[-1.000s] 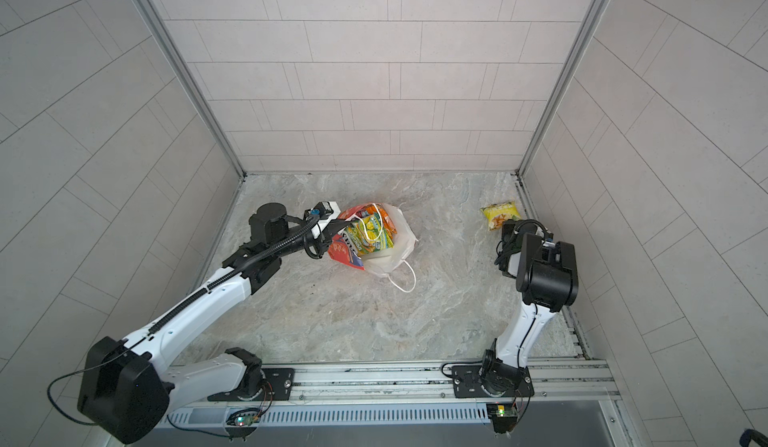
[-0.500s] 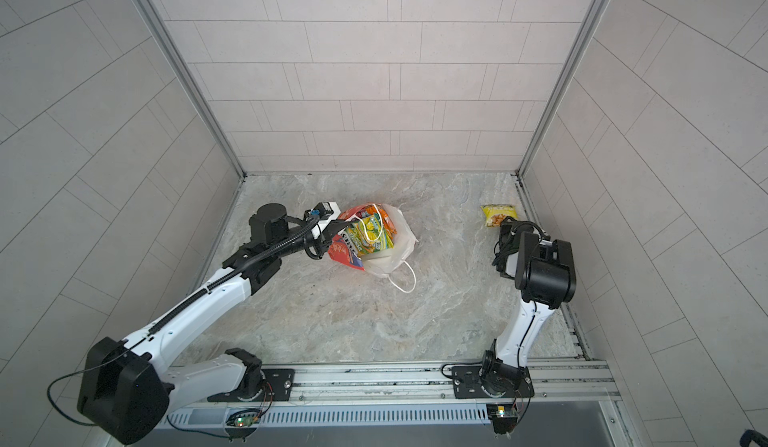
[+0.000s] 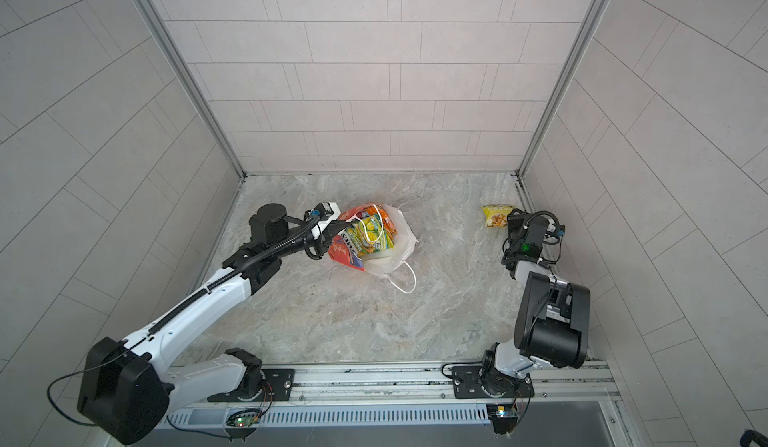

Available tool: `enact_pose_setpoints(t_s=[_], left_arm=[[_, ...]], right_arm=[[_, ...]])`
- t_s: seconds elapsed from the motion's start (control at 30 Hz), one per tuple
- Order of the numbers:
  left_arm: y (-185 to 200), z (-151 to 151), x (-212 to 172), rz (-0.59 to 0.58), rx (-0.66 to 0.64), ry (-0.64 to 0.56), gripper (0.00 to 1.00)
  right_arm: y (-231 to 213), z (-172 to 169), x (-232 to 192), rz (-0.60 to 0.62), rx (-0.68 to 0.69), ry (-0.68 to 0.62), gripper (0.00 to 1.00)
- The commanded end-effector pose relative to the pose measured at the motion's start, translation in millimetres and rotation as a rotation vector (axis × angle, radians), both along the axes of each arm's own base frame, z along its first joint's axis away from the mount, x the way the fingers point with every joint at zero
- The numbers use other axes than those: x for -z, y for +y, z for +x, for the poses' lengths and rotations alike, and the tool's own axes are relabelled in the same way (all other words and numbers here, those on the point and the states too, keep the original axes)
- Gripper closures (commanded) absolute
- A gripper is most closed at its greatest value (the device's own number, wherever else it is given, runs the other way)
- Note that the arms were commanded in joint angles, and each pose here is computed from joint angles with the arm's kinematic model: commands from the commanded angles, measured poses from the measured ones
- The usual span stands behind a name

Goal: Take the snacks out of the paper bag
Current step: 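Move the right gripper back to the bag's open mouth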

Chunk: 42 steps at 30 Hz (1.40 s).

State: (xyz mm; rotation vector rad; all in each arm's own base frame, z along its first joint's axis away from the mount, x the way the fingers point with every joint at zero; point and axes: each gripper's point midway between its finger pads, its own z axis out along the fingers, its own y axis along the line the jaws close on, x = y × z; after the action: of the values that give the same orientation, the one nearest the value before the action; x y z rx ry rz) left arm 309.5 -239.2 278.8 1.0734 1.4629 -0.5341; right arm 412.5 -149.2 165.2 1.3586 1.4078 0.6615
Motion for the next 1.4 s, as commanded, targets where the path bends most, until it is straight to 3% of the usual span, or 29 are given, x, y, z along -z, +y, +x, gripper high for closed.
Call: enact_pose_setpoints(t_s=[0.0,0.13,0.27,0.4,0.57,0.87,1.37], left_arm=[[-2.9,-9.1,-24.4,-0.045,0.039,-0.080,1.00],[-0.6,-6.0,-23.2,-0.037,0.015,-0.070,1.00],[0.8,-1.5,-22.5,-0.022,-0.006,-0.045,1.00],[-1.2,-0.1,-24.7,-0.030,-0.003,-0.023,1.00],[-4.2,-1.8,-27.9,-0.035,0.011,-0.008,1.00],[-6.4,-2.0,-29.1,-0.033,0.007,0.000,1.00],[-6.9,-4.1,-29.9,-0.029,0.009,-0.007,1.00]], right_arm=[[49.9,9.9,-41.0,-0.105,-0.229,-0.045,0.55],[155.4,6.2,-87.3,-0.372,-0.548,-0.052,0.61],[258.9,-36.5,-125.4,-0.721,-0.853,-0.133,0.65],[310.7,-84.8,-134.6,-0.878,-1.026,-0.247,0.74],[337.5,-107.3,-107.2,-0.882,-1.175,-0.240,0.77],[368.2,-101.5,-76.3,-0.941,-1.213,-0.202,0.77],[394.2,-68.9,-49.6,-0.958,-1.121,-0.132,0.61]])
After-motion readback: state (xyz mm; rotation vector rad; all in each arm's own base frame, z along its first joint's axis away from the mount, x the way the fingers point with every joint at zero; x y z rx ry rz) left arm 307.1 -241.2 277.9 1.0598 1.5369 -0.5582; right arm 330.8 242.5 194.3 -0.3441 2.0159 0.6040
